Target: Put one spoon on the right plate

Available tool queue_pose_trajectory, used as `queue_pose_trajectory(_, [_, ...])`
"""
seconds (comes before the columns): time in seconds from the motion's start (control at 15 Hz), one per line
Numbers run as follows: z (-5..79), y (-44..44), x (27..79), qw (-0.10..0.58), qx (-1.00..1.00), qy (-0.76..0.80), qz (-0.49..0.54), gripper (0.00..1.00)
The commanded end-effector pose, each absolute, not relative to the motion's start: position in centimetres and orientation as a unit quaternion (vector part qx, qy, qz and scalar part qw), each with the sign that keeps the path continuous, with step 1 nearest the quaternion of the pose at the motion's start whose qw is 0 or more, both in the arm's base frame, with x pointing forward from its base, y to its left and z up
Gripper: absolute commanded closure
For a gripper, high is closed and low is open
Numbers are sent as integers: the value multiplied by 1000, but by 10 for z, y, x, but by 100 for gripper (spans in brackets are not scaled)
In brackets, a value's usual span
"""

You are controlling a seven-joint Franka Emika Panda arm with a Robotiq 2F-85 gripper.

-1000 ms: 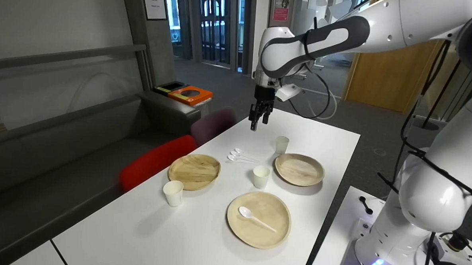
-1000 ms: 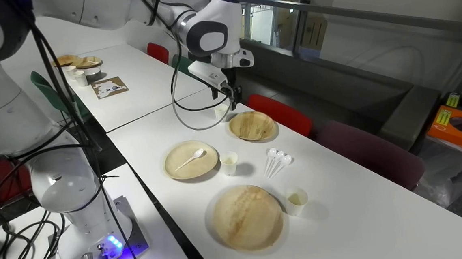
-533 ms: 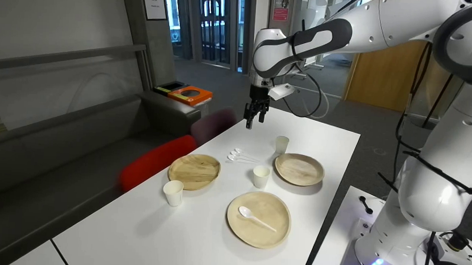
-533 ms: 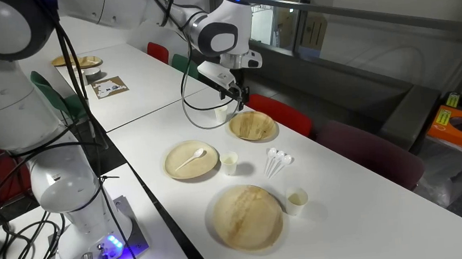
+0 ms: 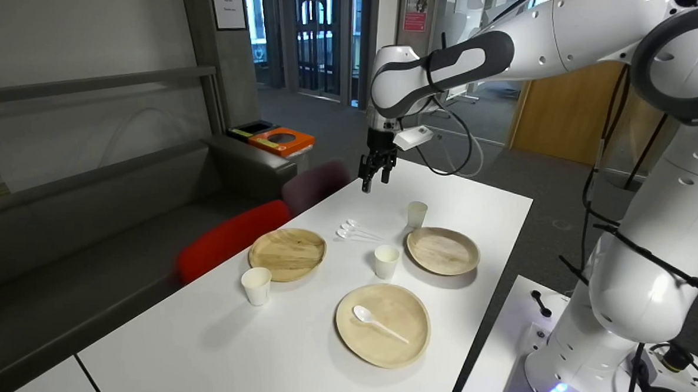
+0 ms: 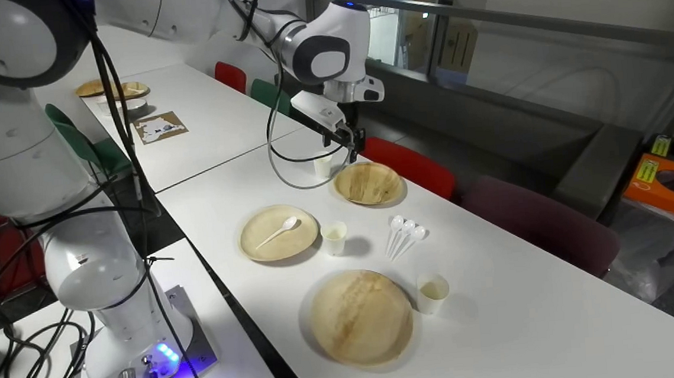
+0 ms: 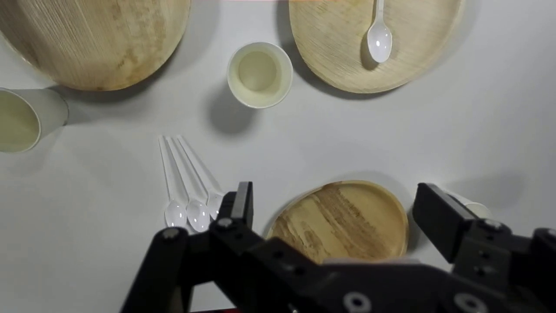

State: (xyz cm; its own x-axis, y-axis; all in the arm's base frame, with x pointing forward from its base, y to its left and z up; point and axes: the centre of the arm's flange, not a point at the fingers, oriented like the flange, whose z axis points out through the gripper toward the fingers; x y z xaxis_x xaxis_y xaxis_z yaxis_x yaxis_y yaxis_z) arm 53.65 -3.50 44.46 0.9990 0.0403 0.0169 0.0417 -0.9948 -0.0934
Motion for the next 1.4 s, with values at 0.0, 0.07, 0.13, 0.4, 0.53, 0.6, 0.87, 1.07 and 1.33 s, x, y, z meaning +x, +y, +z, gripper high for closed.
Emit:
queue_pose_trajectory(0.0, [445,-66,585,54,-998,21,-2,0])
queue_pose_trajectory(0.07, [444,-78,598,56,-998,35,-2,0])
queue_pose_trajectory(0.13, [442,-90,609,59,-997,44,2,0])
queue_pose_trajectory(0.4, [422,-142,658,53,-995,86,8,0])
queue_pose_trajectory(0.53, [401,-160,680,25,-994,104,16,0])
queue_pose_trajectory(0.6, [391,-166,686,8,-994,110,23,0])
queue_pose_trajectory(0.87, [375,-156,654,26,-995,95,18,0])
queue_pose_trajectory(1.07, [383,-153,654,27,-995,93,13,0])
queue_pose_trajectory(1.33, [384,-153,654,27,-995,92,12,0])
